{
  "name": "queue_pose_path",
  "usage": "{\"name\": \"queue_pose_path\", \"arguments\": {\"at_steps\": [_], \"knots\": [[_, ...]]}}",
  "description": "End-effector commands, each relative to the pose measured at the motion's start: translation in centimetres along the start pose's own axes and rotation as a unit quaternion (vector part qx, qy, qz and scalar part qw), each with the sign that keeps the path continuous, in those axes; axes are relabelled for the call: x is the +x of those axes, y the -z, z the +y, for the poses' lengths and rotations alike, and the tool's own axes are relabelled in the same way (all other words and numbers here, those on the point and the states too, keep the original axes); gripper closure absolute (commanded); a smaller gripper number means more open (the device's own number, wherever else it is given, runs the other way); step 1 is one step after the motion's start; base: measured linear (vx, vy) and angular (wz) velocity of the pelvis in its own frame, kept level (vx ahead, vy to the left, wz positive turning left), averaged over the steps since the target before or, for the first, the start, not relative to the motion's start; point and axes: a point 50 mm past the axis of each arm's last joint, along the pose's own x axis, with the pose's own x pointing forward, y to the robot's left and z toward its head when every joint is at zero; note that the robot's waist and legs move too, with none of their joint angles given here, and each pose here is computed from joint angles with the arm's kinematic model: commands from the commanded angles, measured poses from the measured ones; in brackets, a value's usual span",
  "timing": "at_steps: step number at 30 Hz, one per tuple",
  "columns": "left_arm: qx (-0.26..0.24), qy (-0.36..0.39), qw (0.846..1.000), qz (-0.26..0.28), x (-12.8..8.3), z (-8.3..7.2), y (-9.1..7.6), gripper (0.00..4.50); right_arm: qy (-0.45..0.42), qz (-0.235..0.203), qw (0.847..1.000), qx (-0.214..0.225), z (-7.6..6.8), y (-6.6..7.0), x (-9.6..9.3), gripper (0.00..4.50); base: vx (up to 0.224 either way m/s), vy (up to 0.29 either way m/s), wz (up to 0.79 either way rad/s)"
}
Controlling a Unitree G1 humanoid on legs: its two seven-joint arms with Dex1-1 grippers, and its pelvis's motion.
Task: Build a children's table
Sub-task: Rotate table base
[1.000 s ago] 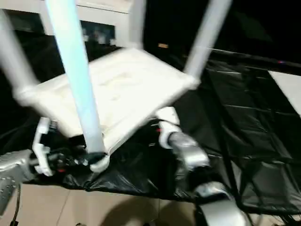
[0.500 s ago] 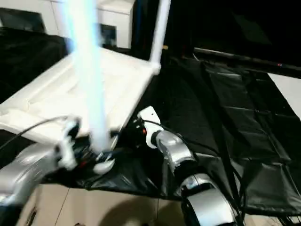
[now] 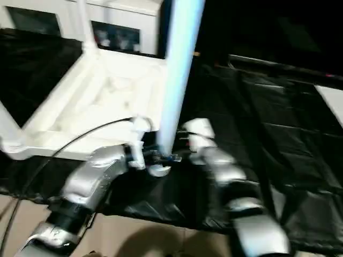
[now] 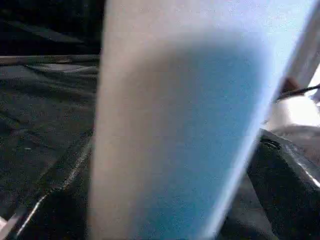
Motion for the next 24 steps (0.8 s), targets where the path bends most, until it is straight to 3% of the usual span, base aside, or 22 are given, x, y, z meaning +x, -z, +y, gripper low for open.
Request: {"name": "queue_pose_path", "arguments": {"at_steps": [1,3,8,14,16,24], "knots": [[0.027,0.004,1.000,0.011,-0.7,0.8,-0.4,0.11,0.004,-0.019,1.000,-0.002,-2.1,-0.3,-1.7,0.00,0.000,0.000,0.00],[0.032,0.013,0.999,0.019,-1.3,1.2,-0.5,0.11,-0.006,-0.023,1.000,-0.007,-2.5,-0.4,-2.2,0.00,0.000,0.000,0.00],[0.050,0.073,0.991,0.104,-4.6,2.9,-0.1,0.11,-0.083,-0.028,0.995,-0.058,-3.5,-0.8,-5.0,0.00,0.000,0.000,0.00],[0.056,0.109,0.975,0.184,-7.1,4.2,0.2,0.47,-0.161,-0.030,0.983,-0.088,-3.1,-1.6,-7.3,0.00,0.000,0.000,0.00],[0.067,0.110,0.963,0.238,-8.3,5.1,0.6,0.70,-0.207,-0.023,0.974,-0.095,-2.5,-1.9,-8.5,0.00,0.000,0.000,0.00],[0.081,0.095,0.960,0.250,-8.3,6.5,0.3,1.29,-0.298,0.018,0.952,-0.065,-0.9,-1.6,-10.5,0.00,0.000,0.000,0.00]]}}
